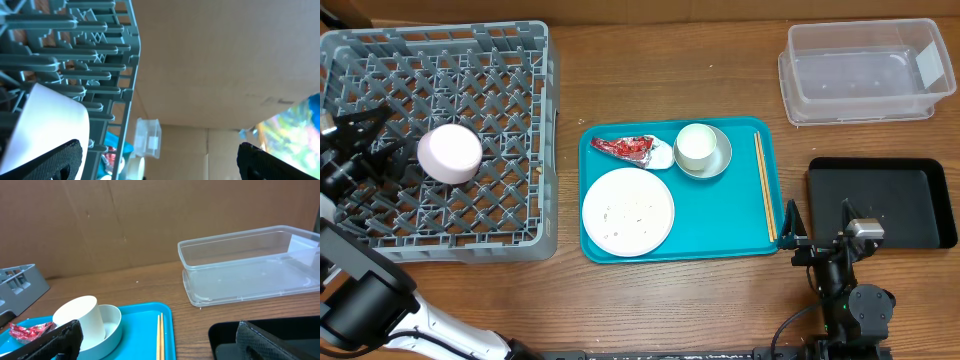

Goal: Sort waste into correct bins and load items into the dishwasher
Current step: 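Lift the small white bowl and carry it over the dish rack, then lower the bowl into the rack, open the left gripper, withdraw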

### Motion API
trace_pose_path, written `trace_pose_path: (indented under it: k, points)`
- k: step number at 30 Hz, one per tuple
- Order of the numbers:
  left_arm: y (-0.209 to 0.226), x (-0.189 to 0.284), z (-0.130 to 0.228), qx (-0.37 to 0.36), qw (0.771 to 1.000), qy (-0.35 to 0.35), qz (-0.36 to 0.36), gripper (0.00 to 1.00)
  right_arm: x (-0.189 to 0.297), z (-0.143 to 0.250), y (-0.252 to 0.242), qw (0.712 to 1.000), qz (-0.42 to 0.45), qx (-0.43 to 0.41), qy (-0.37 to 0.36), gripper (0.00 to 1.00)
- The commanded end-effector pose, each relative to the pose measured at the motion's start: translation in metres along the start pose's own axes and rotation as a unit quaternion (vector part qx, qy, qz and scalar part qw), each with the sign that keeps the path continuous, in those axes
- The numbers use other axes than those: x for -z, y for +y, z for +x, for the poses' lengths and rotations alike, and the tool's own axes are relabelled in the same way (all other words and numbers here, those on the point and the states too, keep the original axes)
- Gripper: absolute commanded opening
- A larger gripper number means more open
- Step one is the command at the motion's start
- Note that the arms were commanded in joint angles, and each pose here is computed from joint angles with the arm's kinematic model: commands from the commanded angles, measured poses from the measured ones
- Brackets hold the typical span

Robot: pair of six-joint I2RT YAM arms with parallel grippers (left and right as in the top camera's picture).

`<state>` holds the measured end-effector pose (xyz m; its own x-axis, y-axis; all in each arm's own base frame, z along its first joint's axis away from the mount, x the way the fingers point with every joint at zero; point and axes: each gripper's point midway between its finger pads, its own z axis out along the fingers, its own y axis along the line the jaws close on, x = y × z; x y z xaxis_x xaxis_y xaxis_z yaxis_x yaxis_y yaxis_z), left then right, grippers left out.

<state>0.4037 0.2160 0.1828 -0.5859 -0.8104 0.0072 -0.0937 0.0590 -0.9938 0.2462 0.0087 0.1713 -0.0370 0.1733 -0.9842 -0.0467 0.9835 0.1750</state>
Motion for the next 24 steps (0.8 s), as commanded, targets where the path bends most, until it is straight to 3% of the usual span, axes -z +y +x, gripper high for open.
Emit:
trace_pose_path:
  k: [1, 3, 7, 8, 10, 19, 22, 24]
  points:
    - [0.001, 0.015, -0.008, 0.037, 0.999, -0.012, 0.011, 1.0, 0.0, 0.001, -0.001, 1.0, 0.003, -0.002, -0.003, 1.0]
    - [-0.003, 0.024, -0.011, 0.03, 0.999, -0.021, 0.013, 0.97, 0.0, 0.001, -0.001, 1.0, 0.003, -0.002, -0.003, 1.0]
    - [-0.022, 0.032, -0.01, -0.001, 0.999, -0.031, 0.014, 0.73, 0.0, 0.001, -0.001, 1.0, 0.003, -0.002, -0.003, 1.0]
    - [-0.031, 0.032, -0.009, -0.016, 0.999, -0.032, 0.014, 0.55, 0.0, 0.001, -0.001, 1.0, 0.003, -0.002, -0.003, 1.0]
    - [-0.049, 0.028, -0.004, -0.046, 0.998, -0.029, 0.014, 0.04, 0.0, 0.001, -0.001, 1.0, 0.003, -0.002, -0.003, 1.0]
    - [-0.134, -0.041, 0.056, -0.205, 0.978, 0.03, 0.001, 0.04, 0.0, 0.001, -0.001, 1.0, 0.003, -0.002, -0.003, 1.0]
    - [-0.128, -0.067, 0.072, -0.235, 0.967, -0.004, -0.096, 0.04, 0.0, 0.001, -0.001, 1.0, 0.003, -0.002, -0.003, 1.0]
    - [-0.111, -0.074, 0.077, -0.269, 0.939, -0.044, -0.212, 0.04, 0.0, 0.001, -0.001, 1.0, 0.003, -0.002, -0.003, 1.0]
